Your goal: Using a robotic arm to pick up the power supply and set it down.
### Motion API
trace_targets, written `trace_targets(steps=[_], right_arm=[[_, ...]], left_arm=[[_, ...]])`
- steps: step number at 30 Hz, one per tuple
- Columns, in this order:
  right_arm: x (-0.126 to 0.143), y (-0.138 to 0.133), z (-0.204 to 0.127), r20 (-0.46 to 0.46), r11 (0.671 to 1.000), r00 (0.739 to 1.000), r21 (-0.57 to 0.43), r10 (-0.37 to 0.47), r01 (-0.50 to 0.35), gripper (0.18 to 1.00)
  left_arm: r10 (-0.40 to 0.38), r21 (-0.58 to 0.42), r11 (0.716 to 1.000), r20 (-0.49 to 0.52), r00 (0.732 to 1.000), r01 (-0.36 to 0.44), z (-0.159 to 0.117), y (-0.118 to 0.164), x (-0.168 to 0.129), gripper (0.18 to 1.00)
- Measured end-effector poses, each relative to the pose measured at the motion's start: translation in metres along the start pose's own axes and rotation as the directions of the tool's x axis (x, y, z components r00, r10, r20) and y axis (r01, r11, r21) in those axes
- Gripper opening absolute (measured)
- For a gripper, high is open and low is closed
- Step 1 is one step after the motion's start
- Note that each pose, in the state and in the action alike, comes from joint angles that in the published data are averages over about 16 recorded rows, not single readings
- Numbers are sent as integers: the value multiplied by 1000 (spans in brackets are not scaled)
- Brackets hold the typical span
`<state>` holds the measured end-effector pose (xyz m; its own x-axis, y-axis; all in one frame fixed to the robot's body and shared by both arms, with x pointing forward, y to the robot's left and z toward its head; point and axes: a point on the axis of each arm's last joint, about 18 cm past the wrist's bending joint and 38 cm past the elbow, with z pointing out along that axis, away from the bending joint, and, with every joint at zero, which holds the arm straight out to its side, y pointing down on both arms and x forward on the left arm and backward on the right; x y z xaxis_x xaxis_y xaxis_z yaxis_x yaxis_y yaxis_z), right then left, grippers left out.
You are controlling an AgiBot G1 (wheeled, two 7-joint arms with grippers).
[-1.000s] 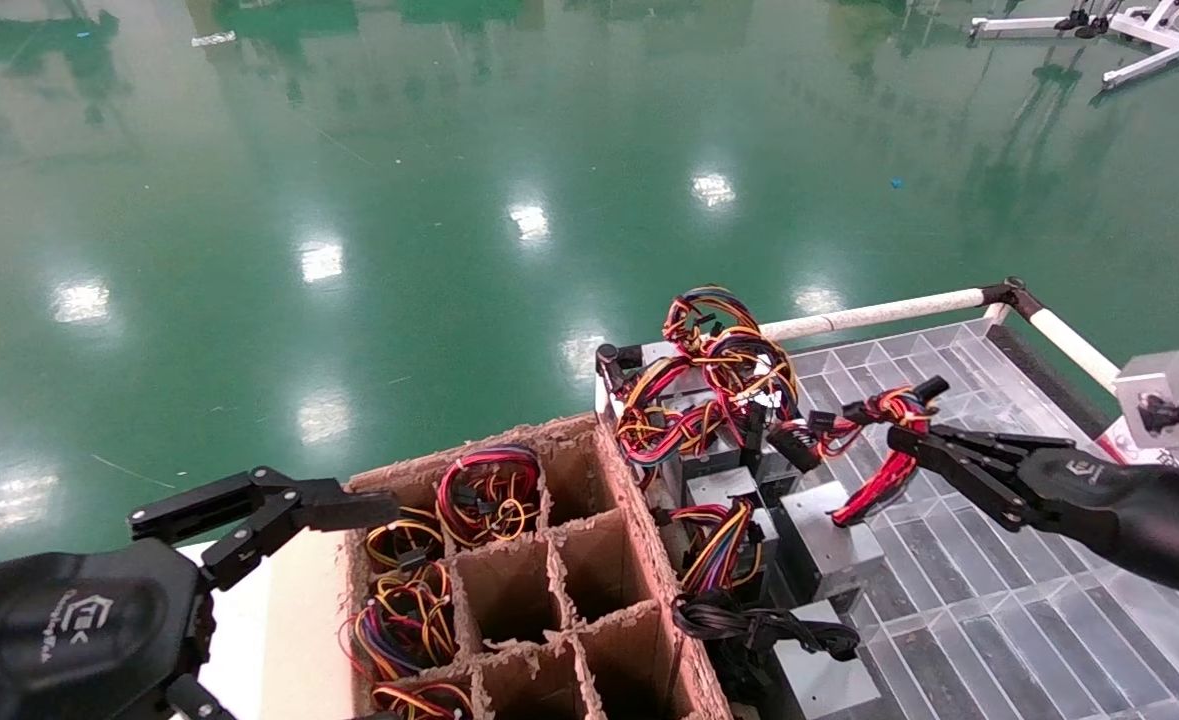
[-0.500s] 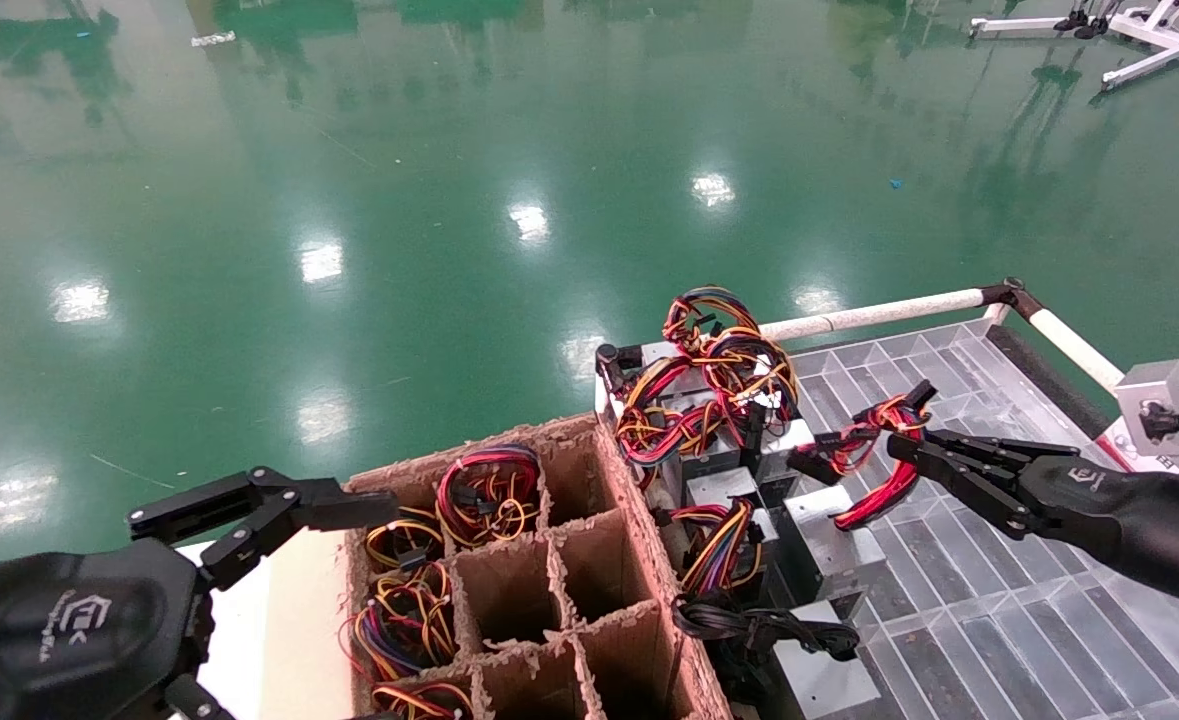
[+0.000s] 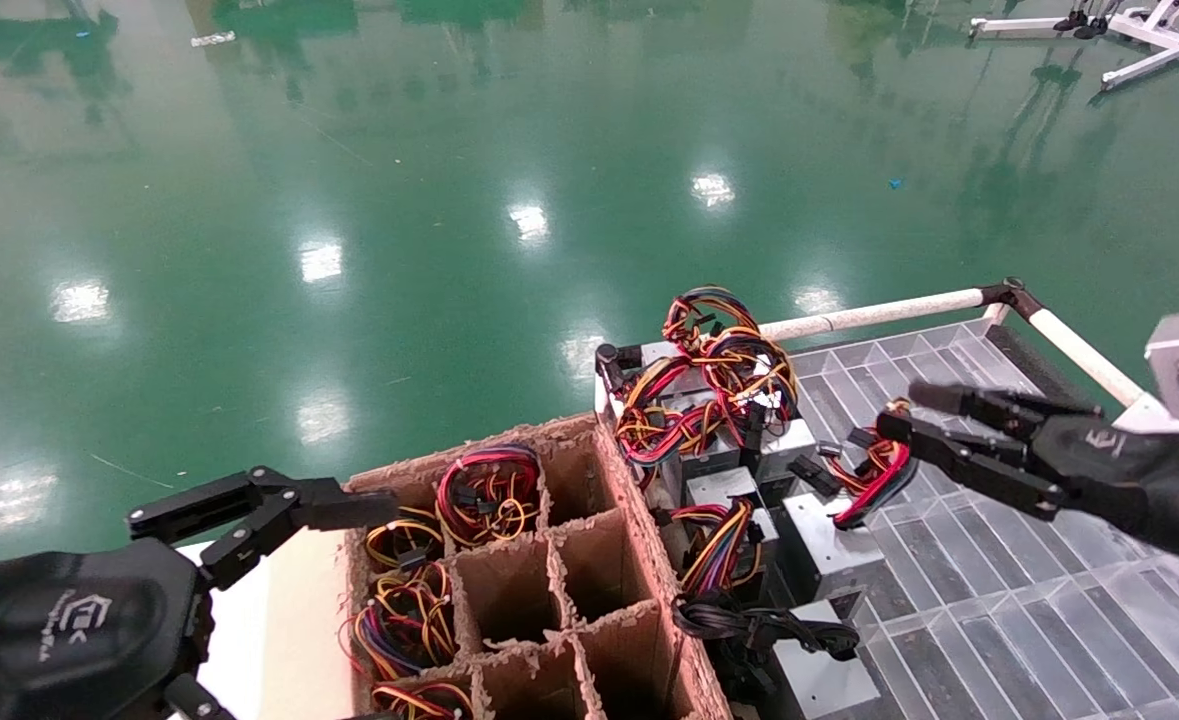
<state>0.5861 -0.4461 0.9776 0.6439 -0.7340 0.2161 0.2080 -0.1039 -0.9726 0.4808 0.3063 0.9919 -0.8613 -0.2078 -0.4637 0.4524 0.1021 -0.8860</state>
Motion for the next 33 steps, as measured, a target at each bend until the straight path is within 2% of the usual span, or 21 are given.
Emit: trace_targets(steps=[17,23,33], right_arm=[[-39,-24,10,147,996,985,48,-88,82,838],[-56,-30,14,203,992,972,66,-116,105,922],[-85,-39,18,298,985,941,99,-162,138,986]], left_arm=[[0,0,1000,0,1000,0,0,0,0,1000],[0,0,1000,0,1000,0,0,0,0,1000],[0,0,1000,0,1000,0,0,0,0,1000]])
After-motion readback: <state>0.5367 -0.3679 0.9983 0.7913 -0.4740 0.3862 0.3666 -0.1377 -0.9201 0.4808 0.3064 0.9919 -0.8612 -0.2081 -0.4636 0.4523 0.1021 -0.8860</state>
